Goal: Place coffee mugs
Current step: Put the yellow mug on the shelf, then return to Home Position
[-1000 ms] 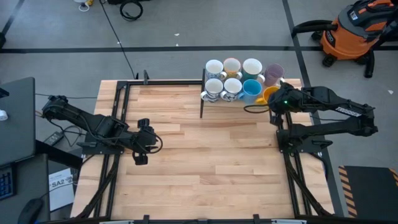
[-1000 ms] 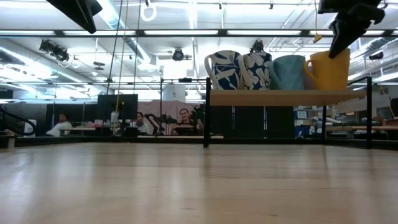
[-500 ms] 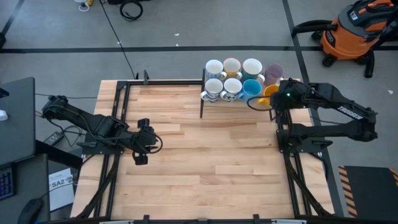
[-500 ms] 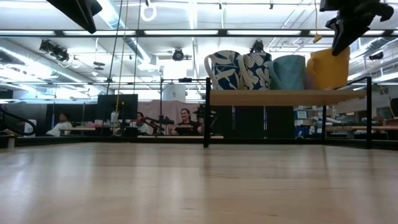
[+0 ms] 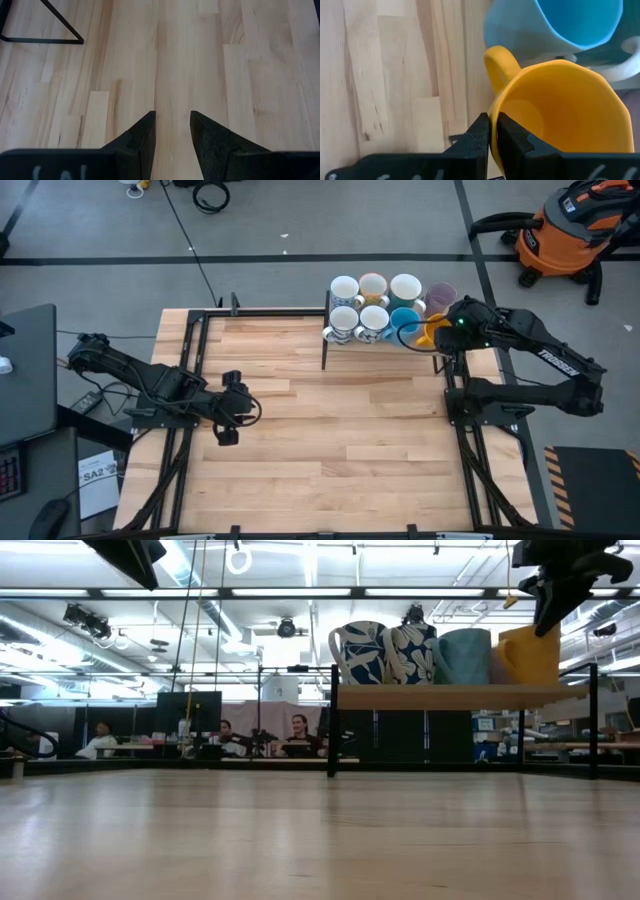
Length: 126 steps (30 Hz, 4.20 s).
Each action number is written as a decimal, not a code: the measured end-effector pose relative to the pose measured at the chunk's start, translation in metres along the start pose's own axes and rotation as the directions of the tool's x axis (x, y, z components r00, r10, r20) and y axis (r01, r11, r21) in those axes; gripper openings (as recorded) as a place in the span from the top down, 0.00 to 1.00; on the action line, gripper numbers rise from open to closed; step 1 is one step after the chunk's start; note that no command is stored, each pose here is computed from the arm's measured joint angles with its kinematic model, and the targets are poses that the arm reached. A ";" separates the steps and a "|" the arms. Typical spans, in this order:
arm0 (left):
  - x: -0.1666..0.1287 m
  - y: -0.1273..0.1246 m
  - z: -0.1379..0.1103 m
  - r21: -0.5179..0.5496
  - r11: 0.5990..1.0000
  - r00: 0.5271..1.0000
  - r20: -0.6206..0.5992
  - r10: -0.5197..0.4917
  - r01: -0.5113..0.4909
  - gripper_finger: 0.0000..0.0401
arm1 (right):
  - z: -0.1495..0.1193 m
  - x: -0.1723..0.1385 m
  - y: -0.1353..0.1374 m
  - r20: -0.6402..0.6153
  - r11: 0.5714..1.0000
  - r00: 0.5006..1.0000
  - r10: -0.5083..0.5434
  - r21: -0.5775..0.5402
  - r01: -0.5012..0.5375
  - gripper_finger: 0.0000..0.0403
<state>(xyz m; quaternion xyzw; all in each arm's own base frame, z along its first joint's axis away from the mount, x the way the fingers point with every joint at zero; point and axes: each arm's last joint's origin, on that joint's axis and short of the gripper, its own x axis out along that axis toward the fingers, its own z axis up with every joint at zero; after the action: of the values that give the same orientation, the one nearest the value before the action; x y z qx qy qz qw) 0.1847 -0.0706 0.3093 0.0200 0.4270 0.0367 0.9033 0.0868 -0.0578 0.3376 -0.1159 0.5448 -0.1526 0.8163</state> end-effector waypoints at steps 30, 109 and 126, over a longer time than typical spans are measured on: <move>0.000 0.000 0.001 -0.002 1.000 1.000 0.006 -0.003 0.003 0.68 | 0.000 0.001 -0.003 -0.042 0.997 0.996 -0.074 -0.008 0.073 0.74; -0.021 0.033 0.047 0.167 0.977 0.878 0.478 0.038 -0.133 0.68 | 0.050 -0.082 -0.015 0.708 0.823 0.687 0.162 0.287 -0.490 0.68; -0.110 0.073 -0.018 -0.023 0.999 0.806 0.590 0.053 -0.049 0.68 | 0.051 -0.031 0.010 0.796 0.830 0.570 0.204 0.167 -0.532 0.68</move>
<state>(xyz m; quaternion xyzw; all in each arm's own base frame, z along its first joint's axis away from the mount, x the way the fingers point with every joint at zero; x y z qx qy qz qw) 0.0978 -0.0067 0.3874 0.0390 0.1245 0.0542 0.9900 0.1236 -0.0354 0.3798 0.1153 0.1285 -0.0183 0.9848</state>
